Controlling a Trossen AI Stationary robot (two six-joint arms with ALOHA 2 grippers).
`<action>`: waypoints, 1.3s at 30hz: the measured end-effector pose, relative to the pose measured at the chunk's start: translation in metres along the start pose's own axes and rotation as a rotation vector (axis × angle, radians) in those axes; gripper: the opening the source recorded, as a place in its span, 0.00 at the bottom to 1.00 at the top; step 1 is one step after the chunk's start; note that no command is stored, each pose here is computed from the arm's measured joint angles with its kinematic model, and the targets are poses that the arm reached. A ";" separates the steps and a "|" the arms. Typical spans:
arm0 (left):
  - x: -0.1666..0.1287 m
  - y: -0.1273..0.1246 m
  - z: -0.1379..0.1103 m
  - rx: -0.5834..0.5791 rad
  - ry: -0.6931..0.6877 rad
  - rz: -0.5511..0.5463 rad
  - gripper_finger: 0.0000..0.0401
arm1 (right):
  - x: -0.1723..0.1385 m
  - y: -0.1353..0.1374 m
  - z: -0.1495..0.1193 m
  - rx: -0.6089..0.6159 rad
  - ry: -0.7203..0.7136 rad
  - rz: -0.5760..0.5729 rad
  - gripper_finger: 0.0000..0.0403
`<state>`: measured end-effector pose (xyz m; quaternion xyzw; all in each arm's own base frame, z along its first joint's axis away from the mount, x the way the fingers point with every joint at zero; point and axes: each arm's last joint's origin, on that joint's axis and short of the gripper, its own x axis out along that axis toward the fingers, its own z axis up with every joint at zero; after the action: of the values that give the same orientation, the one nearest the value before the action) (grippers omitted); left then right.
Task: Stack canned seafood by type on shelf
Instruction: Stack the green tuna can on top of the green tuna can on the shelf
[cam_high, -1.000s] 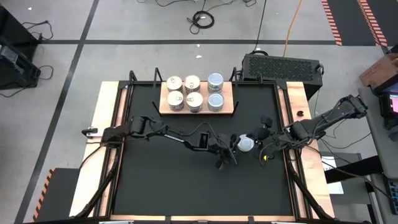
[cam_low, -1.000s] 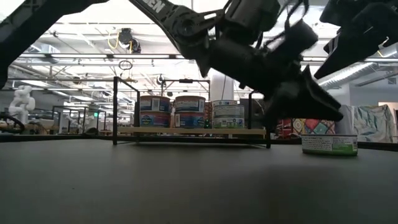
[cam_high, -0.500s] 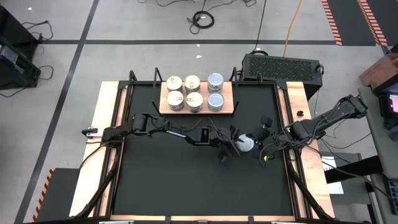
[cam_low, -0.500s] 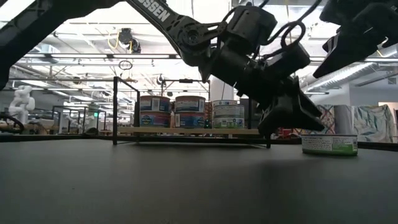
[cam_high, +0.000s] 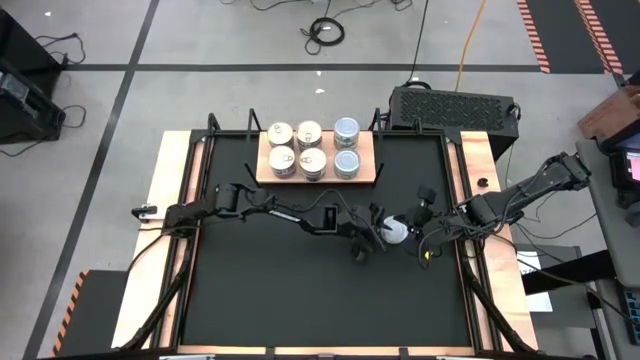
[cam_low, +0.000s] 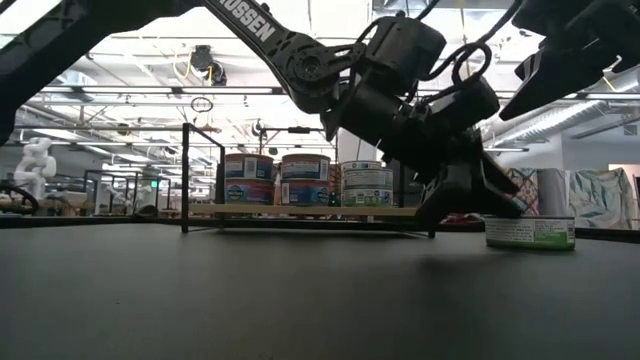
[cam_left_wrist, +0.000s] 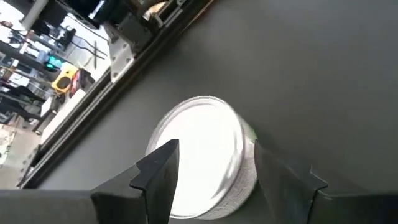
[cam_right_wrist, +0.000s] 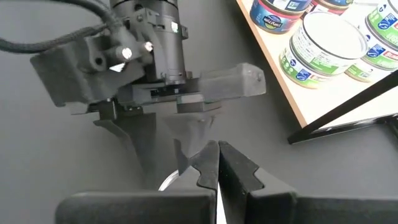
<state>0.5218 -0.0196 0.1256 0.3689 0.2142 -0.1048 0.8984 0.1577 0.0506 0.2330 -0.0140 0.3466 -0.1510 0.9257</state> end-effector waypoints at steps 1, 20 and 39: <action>0.000 0.001 0.000 0.001 0.000 0.003 0.52 | 0.000 0.000 0.000 0.000 0.000 0.000 0.00; 0.000 0.001 -0.011 0.019 0.020 -0.085 0.52 | 0.000 0.000 0.000 0.000 0.001 0.001 0.00; 0.010 -0.004 -0.025 0.036 0.011 -0.097 0.45 | 0.000 0.000 0.000 -0.002 -0.001 0.001 0.00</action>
<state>0.5213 -0.0051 0.1023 0.3747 0.2348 -0.1501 0.8843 0.1578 0.0506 0.2330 -0.0150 0.3462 -0.1503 0.9259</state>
